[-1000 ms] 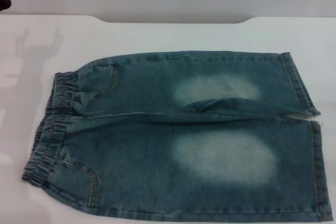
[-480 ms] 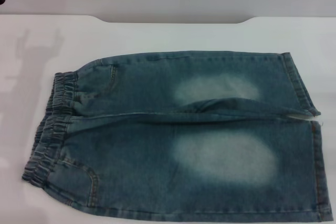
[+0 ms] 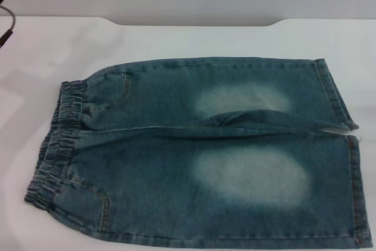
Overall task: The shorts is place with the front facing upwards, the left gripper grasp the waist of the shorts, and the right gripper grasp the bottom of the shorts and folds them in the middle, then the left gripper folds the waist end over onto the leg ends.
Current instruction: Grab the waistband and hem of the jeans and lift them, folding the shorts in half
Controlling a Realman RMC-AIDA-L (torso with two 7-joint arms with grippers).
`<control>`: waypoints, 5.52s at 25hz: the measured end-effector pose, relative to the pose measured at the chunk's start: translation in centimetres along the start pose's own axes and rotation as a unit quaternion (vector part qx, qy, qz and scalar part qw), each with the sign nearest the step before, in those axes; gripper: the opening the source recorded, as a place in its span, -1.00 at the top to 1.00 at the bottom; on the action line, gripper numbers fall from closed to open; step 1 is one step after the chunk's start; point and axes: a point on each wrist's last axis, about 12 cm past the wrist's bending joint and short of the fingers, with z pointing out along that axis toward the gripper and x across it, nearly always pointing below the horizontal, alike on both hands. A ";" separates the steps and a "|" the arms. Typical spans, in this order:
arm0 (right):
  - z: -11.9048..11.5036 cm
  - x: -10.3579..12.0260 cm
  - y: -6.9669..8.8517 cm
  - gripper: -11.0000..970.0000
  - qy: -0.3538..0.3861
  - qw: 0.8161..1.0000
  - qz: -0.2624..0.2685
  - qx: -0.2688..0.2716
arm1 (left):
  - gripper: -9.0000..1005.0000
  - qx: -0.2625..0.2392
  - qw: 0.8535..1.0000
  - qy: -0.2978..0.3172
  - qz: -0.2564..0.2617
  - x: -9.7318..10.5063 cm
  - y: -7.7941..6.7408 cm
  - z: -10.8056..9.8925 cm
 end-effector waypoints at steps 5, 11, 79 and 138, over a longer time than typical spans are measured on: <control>-0.2 0.3 0.2 -0.02 0.012 1.000 0.003 -0.007 | -0.65 0.142 0.982 0.119 0.021 -3.1 -2.2 2.3; -0.7 0.3 -0.2 -0.02 0.016 1.000 -0.001 -0.003 | -0.64 0.247 0.926 0.271 0.085 -6.4 -4.1 1.5; 1.2 -1.3 -1.2 -0.02 0.000 1.000 -0.024 -0.003 | -0.55 0.076 0.813 0.576 -0.045 -0.3 0.9 -14.0; 1.6 -1.5 -1.6 -0.02 0.000 1.000 -0.027 0.012 | -0.18 0.077 0.781 0.617 -0.057 1.3 0.5 -13.2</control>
